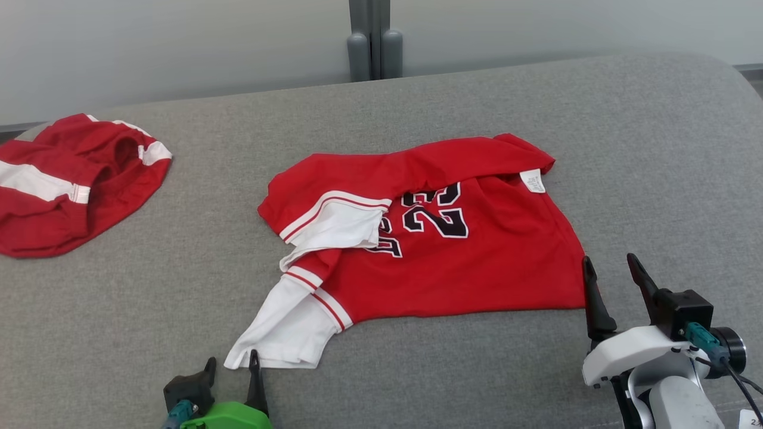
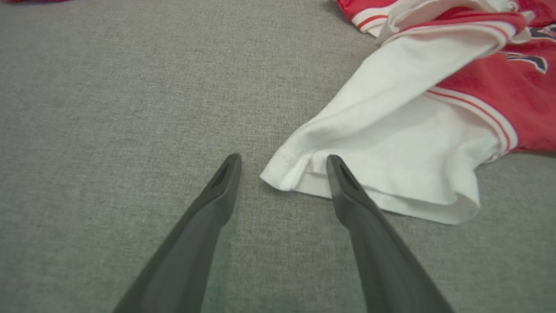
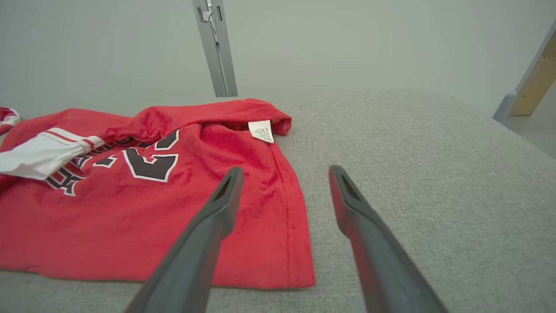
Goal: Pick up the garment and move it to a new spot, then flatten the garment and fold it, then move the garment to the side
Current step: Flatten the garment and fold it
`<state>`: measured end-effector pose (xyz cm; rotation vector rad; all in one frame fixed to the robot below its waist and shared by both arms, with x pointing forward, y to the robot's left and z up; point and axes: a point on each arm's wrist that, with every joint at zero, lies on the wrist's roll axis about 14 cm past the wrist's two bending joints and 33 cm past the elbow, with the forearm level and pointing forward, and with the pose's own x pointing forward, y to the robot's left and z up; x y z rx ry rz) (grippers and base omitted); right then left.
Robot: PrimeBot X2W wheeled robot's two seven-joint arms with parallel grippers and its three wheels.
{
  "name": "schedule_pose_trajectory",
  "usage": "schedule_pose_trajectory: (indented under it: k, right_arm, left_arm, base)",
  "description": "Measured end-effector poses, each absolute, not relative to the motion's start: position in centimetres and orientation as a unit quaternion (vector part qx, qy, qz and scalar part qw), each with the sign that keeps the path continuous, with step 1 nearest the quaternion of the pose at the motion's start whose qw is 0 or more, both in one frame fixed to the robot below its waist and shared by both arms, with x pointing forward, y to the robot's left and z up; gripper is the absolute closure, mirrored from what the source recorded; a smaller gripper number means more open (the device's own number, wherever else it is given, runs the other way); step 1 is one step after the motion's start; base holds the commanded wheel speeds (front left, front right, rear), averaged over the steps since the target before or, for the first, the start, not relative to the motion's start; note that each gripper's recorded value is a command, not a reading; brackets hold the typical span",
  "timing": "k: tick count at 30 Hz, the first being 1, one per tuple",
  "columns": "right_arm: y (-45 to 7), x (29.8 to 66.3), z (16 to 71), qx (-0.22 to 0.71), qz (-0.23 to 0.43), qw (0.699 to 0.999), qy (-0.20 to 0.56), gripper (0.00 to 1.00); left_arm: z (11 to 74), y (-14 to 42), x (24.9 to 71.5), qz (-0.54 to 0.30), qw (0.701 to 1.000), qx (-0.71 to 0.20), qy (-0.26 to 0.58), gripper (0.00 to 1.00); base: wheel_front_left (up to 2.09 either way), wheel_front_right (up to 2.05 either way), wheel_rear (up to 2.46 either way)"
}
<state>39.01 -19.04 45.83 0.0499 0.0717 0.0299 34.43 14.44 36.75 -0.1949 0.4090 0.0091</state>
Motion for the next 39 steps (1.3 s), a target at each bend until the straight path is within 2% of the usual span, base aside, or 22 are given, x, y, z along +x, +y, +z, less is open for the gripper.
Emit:
schedule_pose_trajectory:
  k: [2,3,4,5,6,7,17,18,19,20,23,24,29,34,39]
  right_arm:
    - [-19.3,39.1,45.4,0.023,0.011,0.999,0.043,0.0]
    - [-19.4,39.1,45.0,0.022,0.009,0.999,0.049,0.0]
    - [-19.5,39.0,44.6,0.021,0.008,0.998,0.055,0.0]
    - [-19.7,38.9,44.0,0.022,0.005,0.998,0.064,0.0]
    - [-19.9,38.7,43.5,0.022,0.002,0.997,0.073,0.0]
    - [-20.1,38.6,42.9,0.021,-0.001,0.996,0.082,0.0]
    - [-19.4,39.0,38.4,0.02,0.006,0.986,0.166,0.0]
    - [-19.2,39.0,38.1,0.02,0.009,0.985,0.172,0.06]
    - [-18.8,39.0,37.7,0.021,0.015,0.983,0.182,0.42]
    - [-18.4,39.0,37.3,0.023,0.019,0.981,0.19,0.57]
    - [-17.7,39.1,37.0,0.036,0.024,0.979,0.198,0.94]
    - [-17.6,39.2,37.0,0.038,0.026,0.979,0.198,1.0]
    - [-17.3,39.8,38.3,0.052,0.026,0.983,0.174,1.0]
    - [-16.9,41.4,42.8,0.079,0.029,0.991,0.1,1.0]
    - [-16.8,42.3,48.9,0.094,0.036,0.995,0.003,1.0]
  left_arm:
    - [36.2,14.5,34.6,0.006,0.973,-0.094,0.211,0.0]
    - [36.0,14.5,34.8,0.006,0.973,-0.093,0.213,0.04]
    - [35.9,14.5,34.9,0.005,0.972,-0.093,0.215,0.53]
    - [35.8,14.4,35.1,0.005,0.972,-0.094,0.217,0.72]
    - [35.7,14.4,35.2,0.002,0.971,-0.096,0.218,0.96]
    - [35.7,14.3,35.3,0.001,0.971,-0.097,0.216,1.0]
    - [36.9,14.3,36.2,-0.005,0.975,-0.11,0.192,1.0]
    - [37.1,14.3,36.2,-0.005,0.976,-0.11,0.188,1.0]
    - [37.4,14.3,36.3,-0.005,0.977,-0.111,0.183,1.0]
    - [37.8,14.3,36.4,-0.006,0.978,-0.112,0.177,1.0]
    - [38.5,14.2,36.4,-0.008,0.98,-0.114,0.165,1.0]
    - [38.7,14.2,36.5,-0.009,0.98,-0.115,0.161,1.0]
    - [40.4,14.0,36.7,-0.008,0.977,-0.167,0.135,1.0]
    - [43.7,12.9,37.7,-0.028,0.97,-0.222,0.09,1.0]
    - [48.7,11.7,38.7,-0.064,0.97,-0.231,0.029,1.0]
  base:
    - [0.0,0.0,0.0]
    - [0.0,0.0,0.0]
    - [0.0,0.0,0.0]
    - [0.0,0.0,0.0]
    - [0.0,0.0,0.0]
    - [0.0,0.0,0.0]
    - [0.0,0.0,0.0]
    - [0.0,0.0,0.0]
    - [0.0,0.0,0.0]
    - [0.0,0.0,0.0]
    - [0.0,0.0,0.0]
    - [0.0,0.0,0.0]
    - [0.0,0.0,0.0]
    - [0.0,0.0,0.0]
    - [0.0,0.0,0.0]
